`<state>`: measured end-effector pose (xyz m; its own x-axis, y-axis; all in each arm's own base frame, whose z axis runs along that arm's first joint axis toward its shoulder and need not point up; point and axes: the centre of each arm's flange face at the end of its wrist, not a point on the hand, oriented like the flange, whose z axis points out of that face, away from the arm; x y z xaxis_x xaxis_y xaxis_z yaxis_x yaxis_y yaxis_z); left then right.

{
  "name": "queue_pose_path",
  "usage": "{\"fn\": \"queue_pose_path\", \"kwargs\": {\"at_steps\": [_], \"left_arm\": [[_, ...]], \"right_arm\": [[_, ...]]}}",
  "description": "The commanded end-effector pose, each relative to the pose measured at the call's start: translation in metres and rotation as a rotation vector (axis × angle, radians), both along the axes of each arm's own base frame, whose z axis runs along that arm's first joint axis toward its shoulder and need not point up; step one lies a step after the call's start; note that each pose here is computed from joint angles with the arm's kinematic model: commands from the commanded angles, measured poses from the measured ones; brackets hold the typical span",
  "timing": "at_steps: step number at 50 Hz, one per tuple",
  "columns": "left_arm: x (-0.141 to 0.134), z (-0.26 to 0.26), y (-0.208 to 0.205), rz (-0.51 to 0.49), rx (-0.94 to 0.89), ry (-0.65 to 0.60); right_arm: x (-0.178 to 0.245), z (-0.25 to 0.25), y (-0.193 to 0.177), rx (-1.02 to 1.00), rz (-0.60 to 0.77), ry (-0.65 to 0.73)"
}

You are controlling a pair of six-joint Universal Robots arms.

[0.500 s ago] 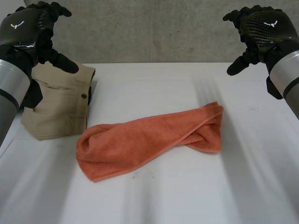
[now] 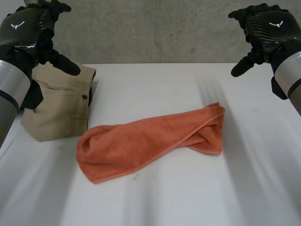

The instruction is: Fold the laundry.

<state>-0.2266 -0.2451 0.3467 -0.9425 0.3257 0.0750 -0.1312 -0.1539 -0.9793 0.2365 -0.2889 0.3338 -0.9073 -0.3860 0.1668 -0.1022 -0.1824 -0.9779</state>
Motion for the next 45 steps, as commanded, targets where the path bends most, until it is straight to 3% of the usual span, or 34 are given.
{"fn": "queue_pose_path", "kwargs": {"at_steps": [1,8,13,19,25,30,38,45], "left_arm": [[-0.001,0.001,0.003,-0.01,0.0,-0.007],[0.0,-0.03,0.012,-0.02,0.141,-0.08],[0.001,-0.081,0.017,-0.023,0.284,-0.19],[-0.002,-0.132,0.008,-0.028,0.317,-0.306],[-0.011,-0.182,-0.011,-0.036,0.327,-0.406],[-0.015,-0.212,-0.019,-0.052,0.391,-0.447],[-0.018,-0.207,-0.027,-0.041,0.364,-0.436],[-0.018,-0.126,-0.029,0.003,0.158,-0.33]], "right_arm": [[-0.004,-0.001,-0.002,0.008,-0.014,0.024],[-0.014,-0.013,-0.004,0.047,-0.013,0.228],[-0.015,-0.046,-0.018,0.107,0.019,0.353],[-0.01,-0.099,-0.041,0.193,0.076,0.43],[0.006,-0.158,-0.077,0.153,0.161,0.474],[0.011,-0.192,-0.095,0.137,0.157,0.478],[0.015,-0.204,-0.109,0.099,0.147,0.489],[0.008,-0.136,-0.096,-0.014,0.109,0.463]]}}
